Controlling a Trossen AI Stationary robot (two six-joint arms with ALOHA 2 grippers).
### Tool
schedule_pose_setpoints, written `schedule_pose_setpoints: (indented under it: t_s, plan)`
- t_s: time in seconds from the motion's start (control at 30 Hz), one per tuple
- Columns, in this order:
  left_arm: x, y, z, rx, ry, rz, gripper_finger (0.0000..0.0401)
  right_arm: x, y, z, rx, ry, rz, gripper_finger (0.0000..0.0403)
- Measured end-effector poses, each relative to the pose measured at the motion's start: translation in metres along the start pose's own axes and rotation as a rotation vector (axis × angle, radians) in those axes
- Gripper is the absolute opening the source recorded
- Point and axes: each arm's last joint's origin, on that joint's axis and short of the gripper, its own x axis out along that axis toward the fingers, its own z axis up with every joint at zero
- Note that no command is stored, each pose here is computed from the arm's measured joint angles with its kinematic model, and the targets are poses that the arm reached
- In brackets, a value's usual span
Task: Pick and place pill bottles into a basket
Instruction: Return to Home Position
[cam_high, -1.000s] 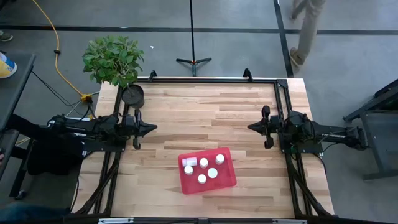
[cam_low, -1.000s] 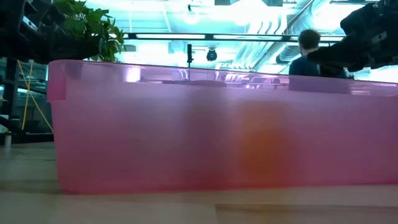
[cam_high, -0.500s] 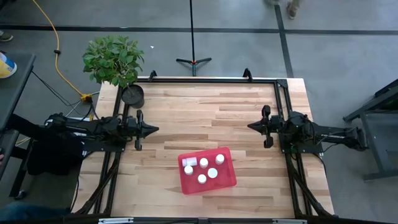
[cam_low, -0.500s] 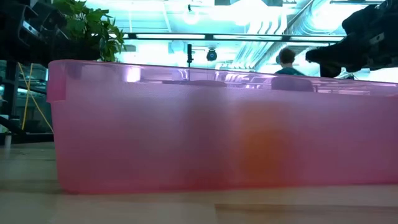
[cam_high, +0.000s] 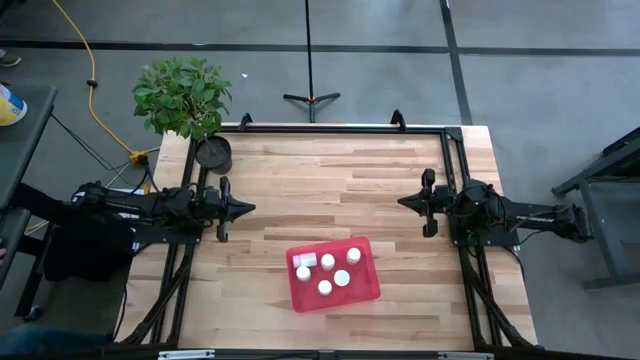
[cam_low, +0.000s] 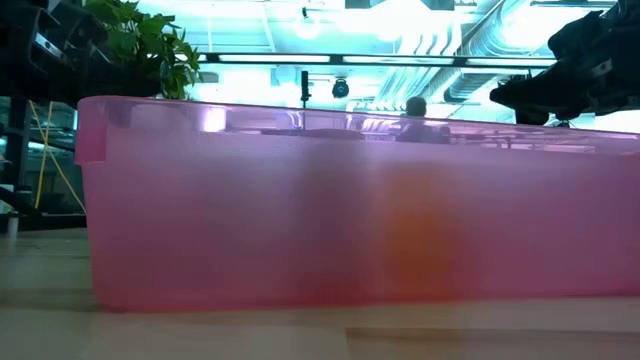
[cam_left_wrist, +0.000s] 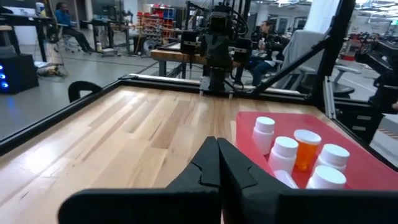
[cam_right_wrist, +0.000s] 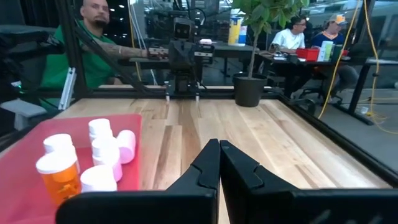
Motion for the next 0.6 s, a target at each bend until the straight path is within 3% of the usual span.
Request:
schedule_pose_setpoints:
  t_s: [0.2, 0.47, 0.6]
  plan:
    - [0.0, -0.0006, -0.0004, -0.001, 0.005, -0.023, 0.0043, 0.0, 0.0003, -0.0001, -0.002, 0.0, 0.01, 0.0]
    - [0.0, -0.0007, -0.0004, 0.028, 0.005, -0.024, 0.003, -0.0001, -0.0021, -0.001, -0.006, 0.011, -0.073, 0.0]
    - [0.0, -0.0007, -0.0004, 0.026, 0.005, -0.024, 0.0043, -0.0001, -0.0024, -0.0017, -0.005, 0.017, -0.082, 0.0]
